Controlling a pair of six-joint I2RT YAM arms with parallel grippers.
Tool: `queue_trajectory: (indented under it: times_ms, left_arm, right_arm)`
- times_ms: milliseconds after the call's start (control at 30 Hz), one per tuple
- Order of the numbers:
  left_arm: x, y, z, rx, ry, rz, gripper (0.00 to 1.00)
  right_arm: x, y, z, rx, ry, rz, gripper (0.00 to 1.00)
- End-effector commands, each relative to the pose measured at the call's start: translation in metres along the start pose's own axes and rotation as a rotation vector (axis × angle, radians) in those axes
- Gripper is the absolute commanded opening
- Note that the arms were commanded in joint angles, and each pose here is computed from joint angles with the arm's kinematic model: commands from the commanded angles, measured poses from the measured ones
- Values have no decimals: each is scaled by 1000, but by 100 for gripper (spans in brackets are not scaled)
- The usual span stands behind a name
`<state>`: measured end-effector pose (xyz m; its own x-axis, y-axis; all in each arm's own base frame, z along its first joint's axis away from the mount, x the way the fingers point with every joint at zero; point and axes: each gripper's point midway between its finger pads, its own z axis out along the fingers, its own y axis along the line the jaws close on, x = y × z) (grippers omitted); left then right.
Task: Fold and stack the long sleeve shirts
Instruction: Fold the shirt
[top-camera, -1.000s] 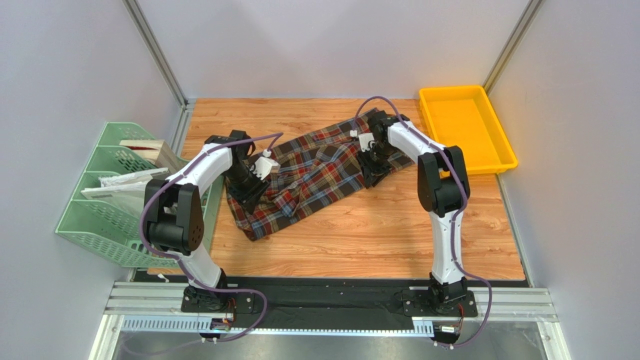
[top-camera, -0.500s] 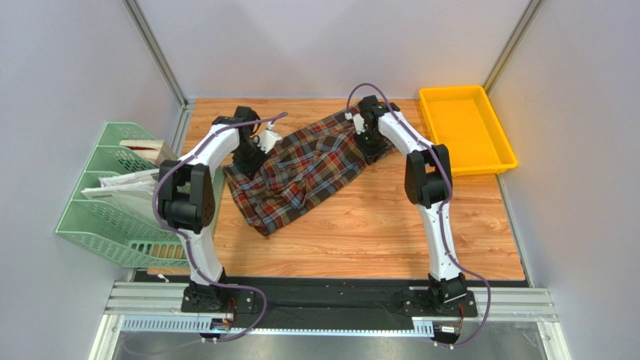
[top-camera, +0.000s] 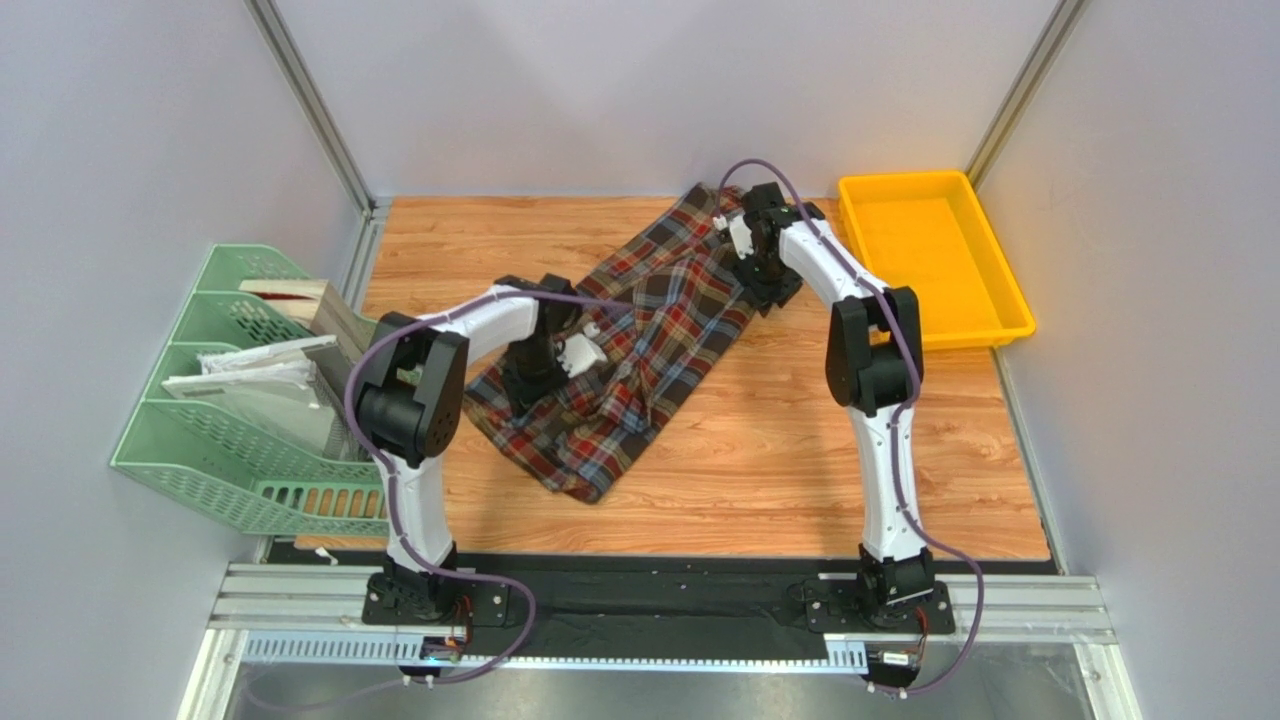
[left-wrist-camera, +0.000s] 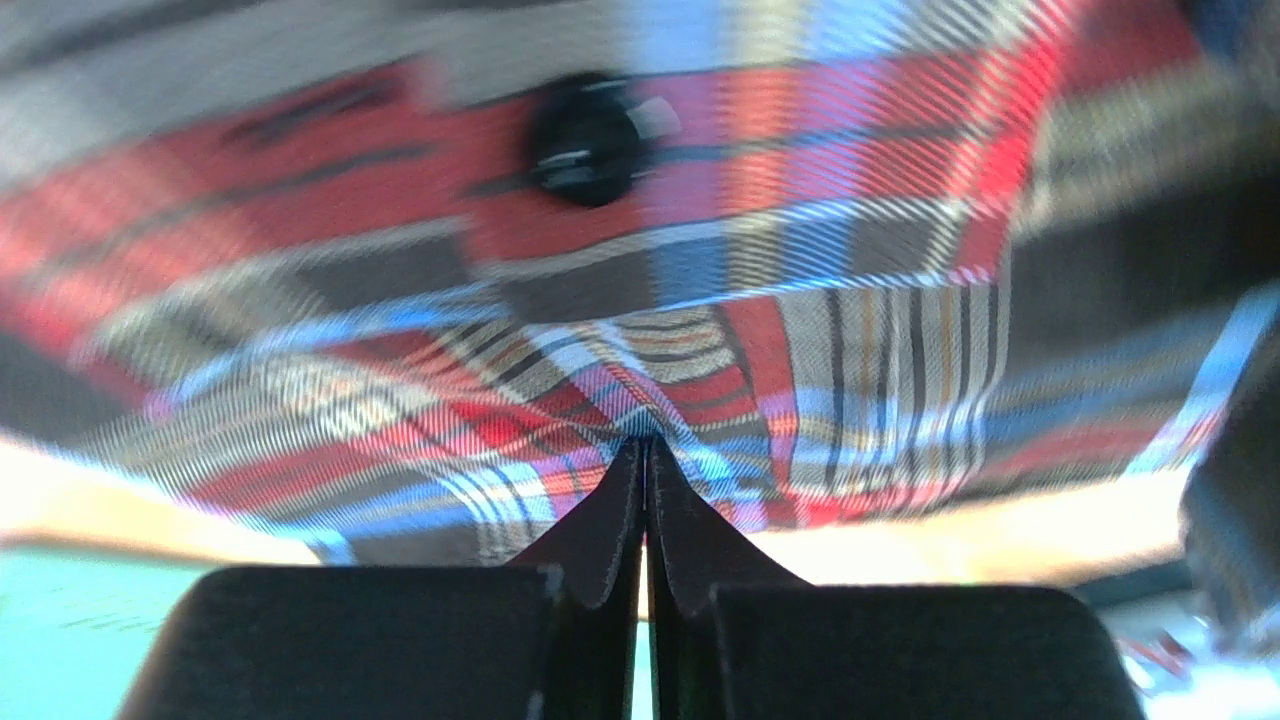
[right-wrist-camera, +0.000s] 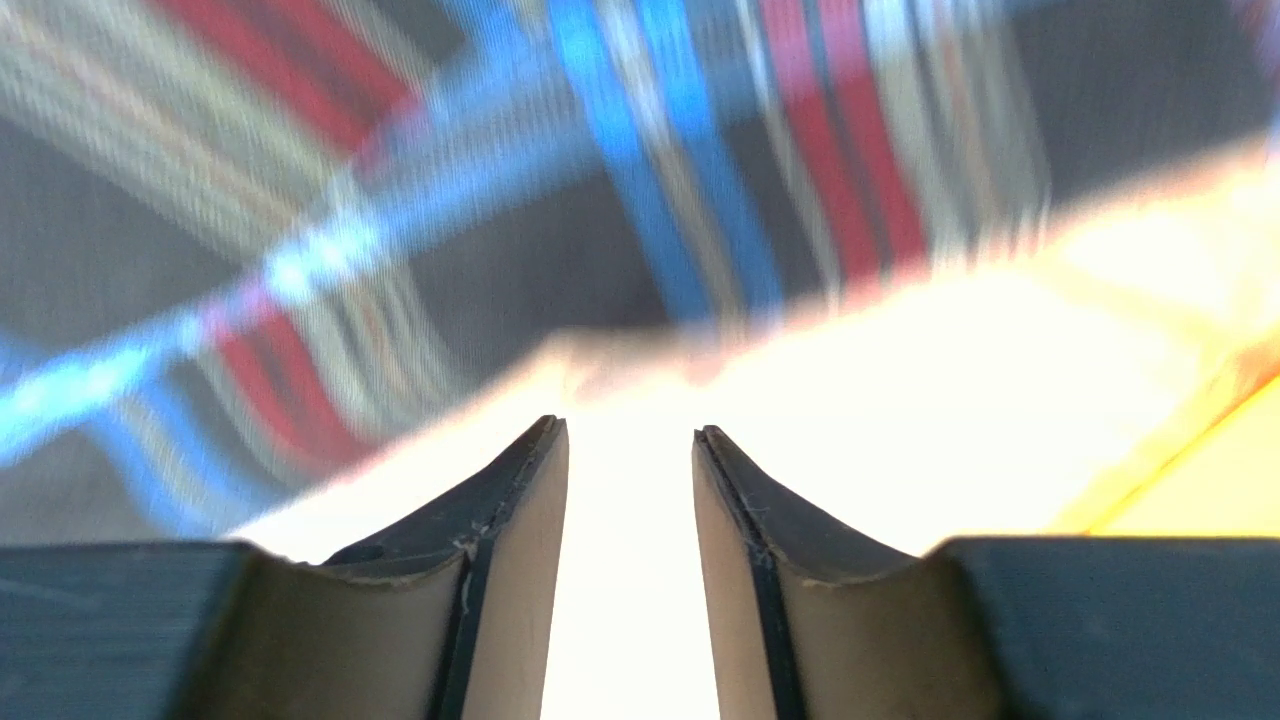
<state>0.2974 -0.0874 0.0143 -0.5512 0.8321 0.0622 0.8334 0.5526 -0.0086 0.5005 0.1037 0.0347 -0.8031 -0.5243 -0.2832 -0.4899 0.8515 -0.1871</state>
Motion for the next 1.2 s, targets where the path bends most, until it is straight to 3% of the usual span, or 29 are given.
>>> queue_trajectory:
  times_ms: [0,100,200,400,433,500,567,700,967,1167]
  left_arm:
    - [11,-88,-1,233,53,-2,1]
    - [-3,-138,-15,384,18,-19,0]
    - [-22,-155,-36,439,-104,-75,7]
    - [-47,-163,-118,584,-550,-116,36]
    - [-48,-168,-126,595,-576,-138,45]
    - [-53,-174,-136,595,-658,-135,49]
    - [-58,-176,-139,606,-696,-170,50]
    - [-53,-175,-124,572,-706,-232,50]
    - [-57,-173,-122,554,-806,-344,51]
    - [-50,-172,-113,526,-823,-350,51]
  right_arm:
    - [-7,-6,-84,-37,-141,9,42]
    - [17,22,-98,-175,-108,20,42]
    - [41,60,-124,-358,-106,50,42]
    - [80,130,-178,-688,-165,135,42]
    - [78,135,-184,-714,-191,142,41]
    - [78,152,-197,-767,-212,167,43]
    - [67,162,-204,-780,-246,176,47]
    - [46,200,-198,-771,-210,123,64]
    - [47,238,-147,-639,-69,54,61]
    - [78,250,-137,-563,-92,-139,68]
